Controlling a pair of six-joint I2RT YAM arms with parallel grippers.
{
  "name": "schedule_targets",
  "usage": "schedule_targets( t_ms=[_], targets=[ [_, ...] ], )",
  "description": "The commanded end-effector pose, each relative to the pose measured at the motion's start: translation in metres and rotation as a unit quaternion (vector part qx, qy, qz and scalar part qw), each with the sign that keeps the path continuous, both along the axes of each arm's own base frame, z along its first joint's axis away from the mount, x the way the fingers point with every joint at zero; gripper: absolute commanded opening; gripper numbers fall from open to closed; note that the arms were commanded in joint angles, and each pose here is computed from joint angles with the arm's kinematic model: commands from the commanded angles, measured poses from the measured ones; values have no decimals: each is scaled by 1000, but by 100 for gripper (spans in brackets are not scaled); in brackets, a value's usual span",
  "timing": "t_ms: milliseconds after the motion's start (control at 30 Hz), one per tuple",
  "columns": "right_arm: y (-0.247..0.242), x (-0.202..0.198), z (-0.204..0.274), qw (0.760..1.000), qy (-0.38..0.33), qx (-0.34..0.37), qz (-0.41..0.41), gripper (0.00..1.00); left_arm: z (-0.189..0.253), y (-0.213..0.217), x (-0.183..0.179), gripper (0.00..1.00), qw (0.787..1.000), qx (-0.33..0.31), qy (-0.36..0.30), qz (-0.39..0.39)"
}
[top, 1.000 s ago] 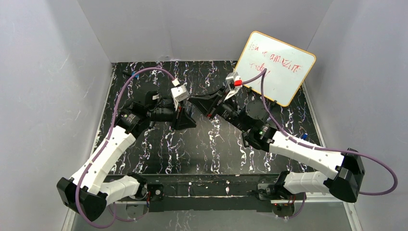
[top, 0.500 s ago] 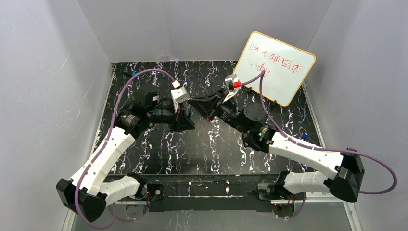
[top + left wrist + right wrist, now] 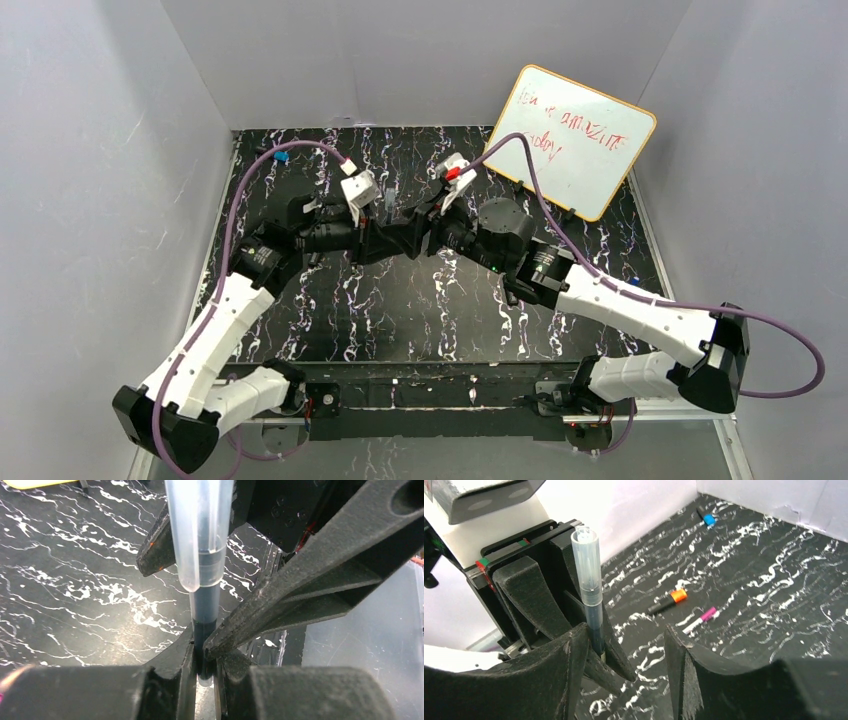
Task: Insert the pens into the pen caps
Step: Press the pen cap onto the pen, then place the pen at the center of the board.
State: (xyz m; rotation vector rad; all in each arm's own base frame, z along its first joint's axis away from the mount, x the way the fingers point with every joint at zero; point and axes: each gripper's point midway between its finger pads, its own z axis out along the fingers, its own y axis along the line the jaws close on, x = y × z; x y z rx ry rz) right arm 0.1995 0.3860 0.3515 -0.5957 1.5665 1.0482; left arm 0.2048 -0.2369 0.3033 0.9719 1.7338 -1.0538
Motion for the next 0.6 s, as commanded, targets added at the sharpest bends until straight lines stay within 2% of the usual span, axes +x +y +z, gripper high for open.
schedule_targets(
  t_ms=[0, 200, 367, 433, 567],
  targets=[
    [-7, -29, -42, 993, 22, -92, 64, 67, 12, -7, 17, 0, 998, -40, -43, 23],
    [-42, -22, 18, 999, -33, -37, 18, 69, -56, -3, 37, 0, 997, 8, 27, 71],
    [-76, -29, 51, 998, -61, -4, -11, 70, -104, 14, 70, 0, 981, 84, 69, 159],
    [-89, -32, 57, 998, -65, 0, -21, 71, -109, 25, 93, 0, 966, 122, 80, 213],
    [-113, -41, 61, 997, -65, 5, -32, 72, -128, 52, 129, 0, 919, 202, 144, 307]
  ],
)
